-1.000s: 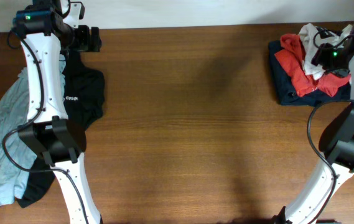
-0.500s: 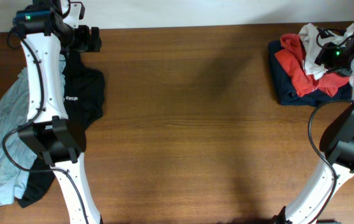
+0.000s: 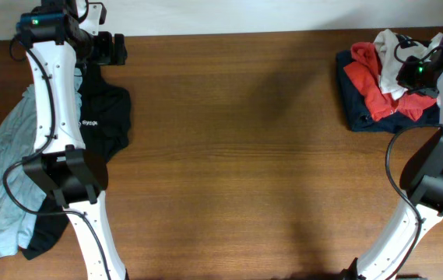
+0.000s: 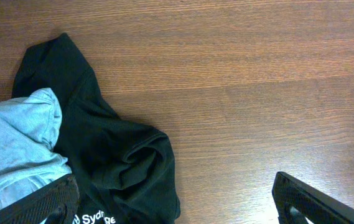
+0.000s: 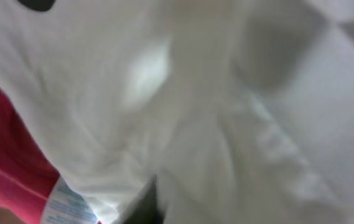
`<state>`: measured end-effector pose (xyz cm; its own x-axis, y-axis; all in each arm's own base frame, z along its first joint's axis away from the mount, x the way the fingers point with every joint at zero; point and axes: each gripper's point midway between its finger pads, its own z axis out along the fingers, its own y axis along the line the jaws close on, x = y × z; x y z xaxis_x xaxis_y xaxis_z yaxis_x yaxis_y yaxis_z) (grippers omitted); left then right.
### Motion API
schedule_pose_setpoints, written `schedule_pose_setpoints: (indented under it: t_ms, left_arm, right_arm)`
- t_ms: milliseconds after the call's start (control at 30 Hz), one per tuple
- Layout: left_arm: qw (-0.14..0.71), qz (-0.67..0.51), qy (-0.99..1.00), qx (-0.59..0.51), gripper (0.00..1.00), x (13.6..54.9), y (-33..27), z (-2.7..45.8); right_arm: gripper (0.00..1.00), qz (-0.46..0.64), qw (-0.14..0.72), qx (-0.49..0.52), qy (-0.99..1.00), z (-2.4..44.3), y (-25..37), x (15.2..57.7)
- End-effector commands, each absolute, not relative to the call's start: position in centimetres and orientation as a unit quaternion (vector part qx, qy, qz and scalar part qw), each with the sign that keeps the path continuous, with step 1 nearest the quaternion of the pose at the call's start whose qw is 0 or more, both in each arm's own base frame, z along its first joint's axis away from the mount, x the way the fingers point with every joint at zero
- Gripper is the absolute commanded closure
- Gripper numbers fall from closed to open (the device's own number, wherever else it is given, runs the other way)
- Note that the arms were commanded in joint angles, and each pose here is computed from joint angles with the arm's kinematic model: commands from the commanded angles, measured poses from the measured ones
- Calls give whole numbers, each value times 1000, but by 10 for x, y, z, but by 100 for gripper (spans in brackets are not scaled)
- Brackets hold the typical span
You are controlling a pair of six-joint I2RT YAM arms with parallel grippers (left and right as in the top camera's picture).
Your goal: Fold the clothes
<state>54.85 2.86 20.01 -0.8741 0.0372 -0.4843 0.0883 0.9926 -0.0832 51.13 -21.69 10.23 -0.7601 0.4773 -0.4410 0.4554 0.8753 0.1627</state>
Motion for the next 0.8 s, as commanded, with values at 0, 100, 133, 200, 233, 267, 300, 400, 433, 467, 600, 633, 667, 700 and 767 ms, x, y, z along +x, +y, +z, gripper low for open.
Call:
schedule_pose_setpoints:
  t_ms: [0,100,133,200,233,267,300,400,433,467,600,633,667,700,767]
  left_arm:
    - [262,-53,963,32,1,545,25,217]
    - [262,-53,963,32,1,545,25,217]
    - [262,-53,963,32,1,544,25,217]
    - [262,-53,963,32,1,545,25,217]
    - [262,-53,963,32,1,545,25,217]
    - [262,-53,963,32,1,545,25,217]
    - [262,-53,963,32,1,545,25,217]
    - [262,-53,963,32,1,545,25,217]
    - [262,-53,963,32,1,545,25,217]
    - [262,-53,963,32,1,545,25,217]
    - [262,-53,963,32,1,545,25,217]
    - [262,-53,963,32,1,545,25,217]
    - [263,-53,963,32,1,545,25,217]
    - [263,-53,963,32,1,545,25,217]
    - [263,-53,963,32,1,545,25,217]
  right_arm:
    - [96,27,239,258,936,97,-212,514]
    - [96,58,247,250,934,100,-203,520]
    - [96,76,251,245,933,103,-197,523]
    - [96,118,264,231,929,114,-183,529]
    - [96,133,269,226,927,119,-178,531]
    - [96,152,276,218,924,126,-172,534]
    - [96,168,284,212,920,134,-167,536]
    - [96,207,305,207,906,162,-155,541]
    - [96,221,313,202,901,173,-151,542]
    - [96,233,319,202,896,181,-147,543]
    - [96,282,319,200,883,200,-128,543]
    - [96,292,316,194,882,201,-122,543]
    - [96,297,312,192,882,201,-117,543]
    - [96,298,305,190,884,199,-111,542]
    - [96,302,293,185,888,197,-100,541]
